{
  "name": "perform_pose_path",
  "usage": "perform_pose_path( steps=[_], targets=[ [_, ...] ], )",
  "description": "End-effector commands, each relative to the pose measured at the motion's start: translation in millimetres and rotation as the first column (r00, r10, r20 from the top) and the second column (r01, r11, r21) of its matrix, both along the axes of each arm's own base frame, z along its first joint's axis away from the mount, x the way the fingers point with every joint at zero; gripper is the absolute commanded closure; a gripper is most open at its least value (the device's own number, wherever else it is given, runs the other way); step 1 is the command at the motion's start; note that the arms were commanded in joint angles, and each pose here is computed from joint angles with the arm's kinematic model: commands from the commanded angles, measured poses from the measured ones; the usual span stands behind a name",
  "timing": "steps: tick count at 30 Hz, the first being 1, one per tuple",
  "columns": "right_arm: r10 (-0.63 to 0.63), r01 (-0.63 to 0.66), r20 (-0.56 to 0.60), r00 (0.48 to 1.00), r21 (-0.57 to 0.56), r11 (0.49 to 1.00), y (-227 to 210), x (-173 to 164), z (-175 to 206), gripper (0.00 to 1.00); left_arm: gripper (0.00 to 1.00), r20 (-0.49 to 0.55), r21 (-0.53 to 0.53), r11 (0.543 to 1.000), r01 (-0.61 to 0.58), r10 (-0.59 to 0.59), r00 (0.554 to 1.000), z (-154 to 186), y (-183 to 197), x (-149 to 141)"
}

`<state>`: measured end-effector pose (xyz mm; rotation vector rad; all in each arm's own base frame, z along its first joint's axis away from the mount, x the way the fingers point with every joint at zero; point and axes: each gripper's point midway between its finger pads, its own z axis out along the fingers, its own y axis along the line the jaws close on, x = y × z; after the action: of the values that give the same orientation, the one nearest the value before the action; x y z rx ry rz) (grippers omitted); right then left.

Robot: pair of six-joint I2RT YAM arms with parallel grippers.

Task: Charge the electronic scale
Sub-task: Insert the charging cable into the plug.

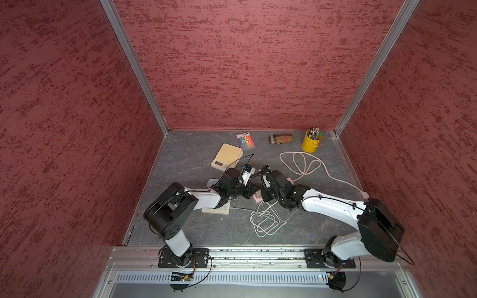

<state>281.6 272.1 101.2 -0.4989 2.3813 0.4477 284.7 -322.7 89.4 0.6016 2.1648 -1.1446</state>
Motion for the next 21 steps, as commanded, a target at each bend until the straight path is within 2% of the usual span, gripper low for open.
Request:
perform_pose_path(
  steps=[1,9,21],
  targets=[
    [-0.049,0.033,-0.104,0.993,-0.15,0.988,-29,-14,-39,1.0,1.0,-0.156,0.072,0.994,0.085,-0.073,0.985,-40,2,-37],
    [-0.083,0.056,-0.15,0.985,-0.174,0.983,-30,-23,-55,1.0,1.0,-0.183,0.076,0.994,0.073,-0.058,0.981,-45,3,-39],
    [-0.106,0.048,-0.192,0.976,-0.283,0.958,-40,-54,-91,1.0,1.0,-0.222,0.042,0.997,0.061,-0.051,0.974,-43,1,-37]
  ],
)
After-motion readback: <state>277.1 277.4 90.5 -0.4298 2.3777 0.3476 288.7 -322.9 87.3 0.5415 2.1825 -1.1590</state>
